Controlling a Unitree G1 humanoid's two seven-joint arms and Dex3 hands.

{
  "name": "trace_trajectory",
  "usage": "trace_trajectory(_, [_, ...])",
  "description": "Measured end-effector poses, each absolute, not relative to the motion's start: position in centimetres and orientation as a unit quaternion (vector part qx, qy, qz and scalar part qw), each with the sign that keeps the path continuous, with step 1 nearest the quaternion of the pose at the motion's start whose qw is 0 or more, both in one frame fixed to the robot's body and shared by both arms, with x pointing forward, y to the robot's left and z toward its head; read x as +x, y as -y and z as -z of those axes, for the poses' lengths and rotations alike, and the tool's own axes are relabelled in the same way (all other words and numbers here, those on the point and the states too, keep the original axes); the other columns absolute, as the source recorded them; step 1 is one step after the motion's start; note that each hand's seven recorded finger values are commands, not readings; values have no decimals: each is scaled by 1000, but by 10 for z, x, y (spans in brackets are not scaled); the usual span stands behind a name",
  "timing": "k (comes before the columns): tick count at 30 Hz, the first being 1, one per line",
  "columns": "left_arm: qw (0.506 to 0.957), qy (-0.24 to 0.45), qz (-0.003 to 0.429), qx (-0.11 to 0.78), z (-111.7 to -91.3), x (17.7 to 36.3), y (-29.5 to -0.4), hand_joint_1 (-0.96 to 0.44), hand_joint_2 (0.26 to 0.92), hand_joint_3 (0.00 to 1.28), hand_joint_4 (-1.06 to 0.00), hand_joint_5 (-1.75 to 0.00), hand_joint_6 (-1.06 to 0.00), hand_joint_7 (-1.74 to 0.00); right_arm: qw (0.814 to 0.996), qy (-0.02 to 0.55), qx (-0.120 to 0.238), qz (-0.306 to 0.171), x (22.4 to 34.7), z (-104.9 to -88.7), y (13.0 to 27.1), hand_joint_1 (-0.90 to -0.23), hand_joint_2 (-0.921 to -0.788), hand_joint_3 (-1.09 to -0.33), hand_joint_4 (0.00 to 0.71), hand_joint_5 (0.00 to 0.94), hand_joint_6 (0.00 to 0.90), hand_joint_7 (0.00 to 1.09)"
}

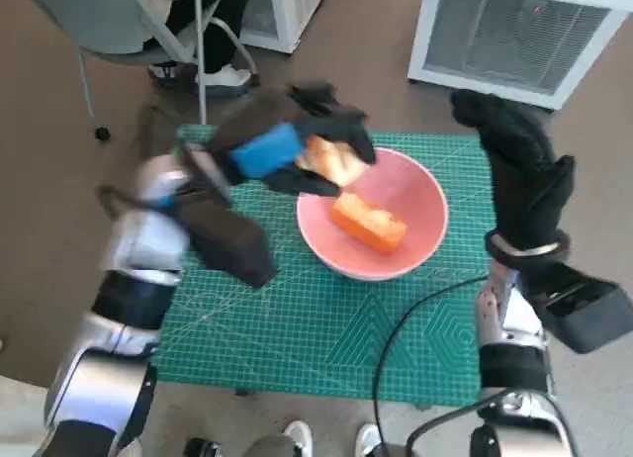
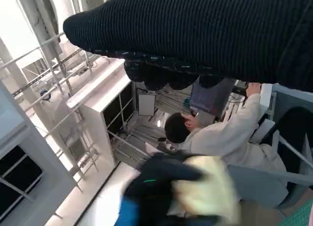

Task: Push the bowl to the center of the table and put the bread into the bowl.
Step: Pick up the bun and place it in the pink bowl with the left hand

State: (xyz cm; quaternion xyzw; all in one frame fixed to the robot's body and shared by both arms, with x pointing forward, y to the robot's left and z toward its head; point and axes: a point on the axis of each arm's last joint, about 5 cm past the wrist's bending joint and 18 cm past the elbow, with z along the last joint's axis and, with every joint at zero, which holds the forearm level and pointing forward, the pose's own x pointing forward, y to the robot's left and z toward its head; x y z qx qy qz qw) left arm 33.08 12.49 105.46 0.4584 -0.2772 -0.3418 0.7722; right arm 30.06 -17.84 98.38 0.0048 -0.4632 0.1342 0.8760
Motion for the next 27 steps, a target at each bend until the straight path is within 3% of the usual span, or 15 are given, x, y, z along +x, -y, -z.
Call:
trace_trajectory(3, [776, 241, 367, 453, -1043, 335, -120, -131, 915, 93, -390, -531, -305, -695, 876, 463, 2, -132, 300, -984, 180, -622, -921, -751, 380, 0, 215, 331])
trace_trajectory(6, [775, 208, 388, 453, -1036, 338, -117, -215, 919, 62, -252, -229, -198, -504, 877, 463, 0, -130, 298, -983, 182, -622, -921, -749, 379, 0, 215, 331])
trace_trajectory(8, [773, 184, 403, 453, -1032, 339, -116, -255, 920, 54, -192, -138, -162, -449, 877, 463, -1, -128, 297, -982, 183, -622, -921, -748, 379, 0, 214, 331])
trace_trajectory(16, [764, 136, 439, 453, -1034, 339, -113, -361, 921, 46, -56, -10, -82, -343, 876, 467, -5, -121, 295, -984, 186, -612, -921, -749, 378, 0, 212, 332])
trace_trajectory(27, [805, 197, 415, 376, -1028, 331, -118, -442, 921, 73, -9, 0, -48, -294, 876, 470, -11, -106, 295, -987, 190, -599, -921, -754, 379, 1, 217, 339])
